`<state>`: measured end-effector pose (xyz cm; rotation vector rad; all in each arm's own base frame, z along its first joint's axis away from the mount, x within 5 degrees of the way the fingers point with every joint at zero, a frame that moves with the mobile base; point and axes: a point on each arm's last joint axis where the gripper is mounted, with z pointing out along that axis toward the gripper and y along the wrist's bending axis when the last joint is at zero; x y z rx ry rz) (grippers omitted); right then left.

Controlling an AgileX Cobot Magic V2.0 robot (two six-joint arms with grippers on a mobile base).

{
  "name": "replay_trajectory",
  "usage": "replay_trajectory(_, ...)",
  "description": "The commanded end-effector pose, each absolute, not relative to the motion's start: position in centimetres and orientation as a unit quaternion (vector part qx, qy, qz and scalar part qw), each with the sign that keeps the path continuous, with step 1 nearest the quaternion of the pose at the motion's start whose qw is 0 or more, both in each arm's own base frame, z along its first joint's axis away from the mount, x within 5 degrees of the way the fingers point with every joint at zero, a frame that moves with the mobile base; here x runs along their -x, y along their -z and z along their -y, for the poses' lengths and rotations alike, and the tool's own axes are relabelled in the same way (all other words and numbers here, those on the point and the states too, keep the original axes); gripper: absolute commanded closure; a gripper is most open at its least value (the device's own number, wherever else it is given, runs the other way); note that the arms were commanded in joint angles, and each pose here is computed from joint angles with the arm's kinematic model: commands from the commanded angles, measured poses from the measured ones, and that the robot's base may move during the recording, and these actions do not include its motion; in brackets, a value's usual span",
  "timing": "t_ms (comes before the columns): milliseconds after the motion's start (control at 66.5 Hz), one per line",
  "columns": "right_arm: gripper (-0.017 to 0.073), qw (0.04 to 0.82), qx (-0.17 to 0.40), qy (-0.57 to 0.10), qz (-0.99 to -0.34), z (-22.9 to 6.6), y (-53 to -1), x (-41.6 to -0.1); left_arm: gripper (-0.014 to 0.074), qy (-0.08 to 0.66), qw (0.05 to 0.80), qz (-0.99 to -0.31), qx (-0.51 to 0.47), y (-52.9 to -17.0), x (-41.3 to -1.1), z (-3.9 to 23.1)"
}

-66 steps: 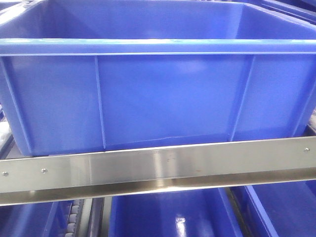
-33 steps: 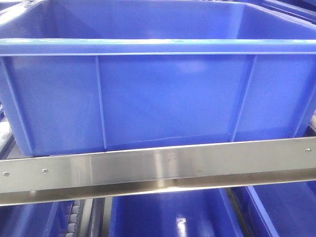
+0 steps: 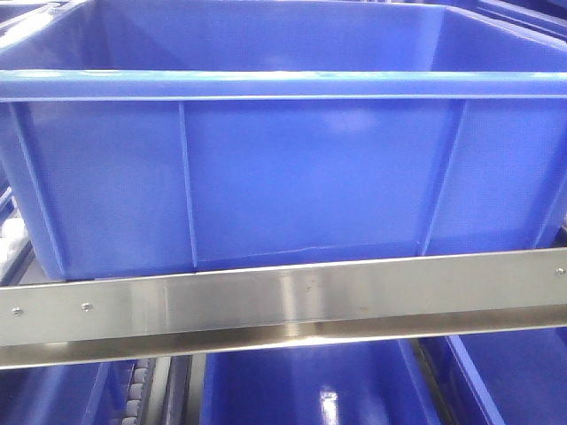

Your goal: Grab silver tray and place in blue box

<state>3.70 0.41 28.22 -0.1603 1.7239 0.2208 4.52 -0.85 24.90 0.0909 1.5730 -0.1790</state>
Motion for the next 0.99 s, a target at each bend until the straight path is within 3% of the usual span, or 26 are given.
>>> replay_trajectory(0, 0.0503, 0.68, 0.078, -0.096, -0.722, -0.5, -29.8, -3.7, 0.0699, 0.067, 0.747, -0.662, -0.011, -24.8, -4.5, 0.5)
replay_trajectory(211, 0.0503, 0.68, 0.078, -0.096, -0.722, -0.5, -29.8, -3.7, 0.0699, 0.043, 0.743, -0.668, 0.012, -20.8, -5.5, 0.2)
replay_trajectory(978, 0.0503, 0.68, 0.078, -0.096, -0.722, -0.5, -29.8, -3.7, 0.0699, 0.04, 0.736, -0.675, 0.013, -20.6, -5.5, 0.2)
